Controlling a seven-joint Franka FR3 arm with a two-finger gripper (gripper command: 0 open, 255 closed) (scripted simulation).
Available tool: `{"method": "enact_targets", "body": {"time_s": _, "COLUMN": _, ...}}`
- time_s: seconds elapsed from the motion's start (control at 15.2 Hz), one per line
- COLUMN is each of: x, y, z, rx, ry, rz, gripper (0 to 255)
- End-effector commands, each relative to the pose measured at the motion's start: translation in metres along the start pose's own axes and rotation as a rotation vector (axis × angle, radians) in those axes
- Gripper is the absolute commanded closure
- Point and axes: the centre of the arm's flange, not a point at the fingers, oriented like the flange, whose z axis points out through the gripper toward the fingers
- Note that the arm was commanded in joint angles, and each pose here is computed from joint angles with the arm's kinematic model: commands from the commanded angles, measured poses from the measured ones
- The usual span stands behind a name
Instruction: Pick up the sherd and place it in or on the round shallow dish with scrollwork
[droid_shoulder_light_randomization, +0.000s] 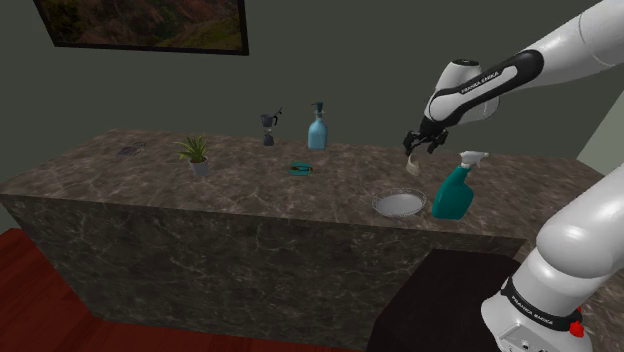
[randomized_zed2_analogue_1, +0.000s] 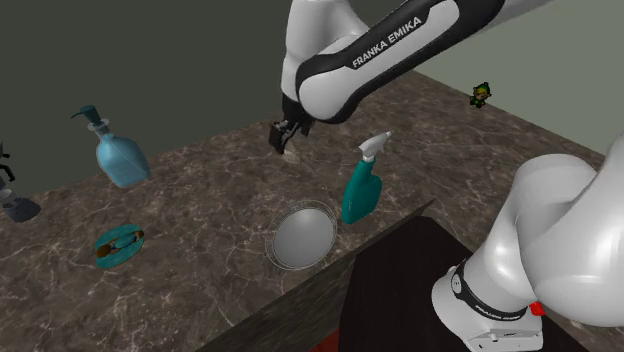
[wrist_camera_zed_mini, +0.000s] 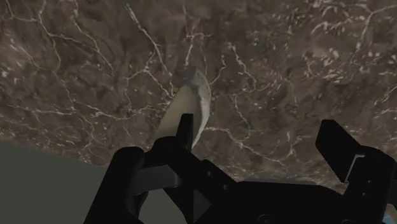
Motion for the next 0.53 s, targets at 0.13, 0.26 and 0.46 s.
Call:
{"method": "enact_targets", "body": {"time_s": 0.13, "x": 0.025, "y": 0.029, "z": 0.030, "rx": 0.009, "ry": 0.055, "rz": 0.105, "gripper": 0}}
{"method": "enact_targets", "body": {"time_s": 0.26, "x": 0.037, "y": 0.045, "z": 0.046, "rx": 0.014, "ry": 0.081, "rz": 0.157, "gripper": 0}}
{"method": "enact_targets", "body": {"time_s": 0.46, "x": 0.041, "y": 0.049, "z": 0.060, "rx": 0.015, "ry": 0.088, "rz": 0.172, "gripper": 0}}
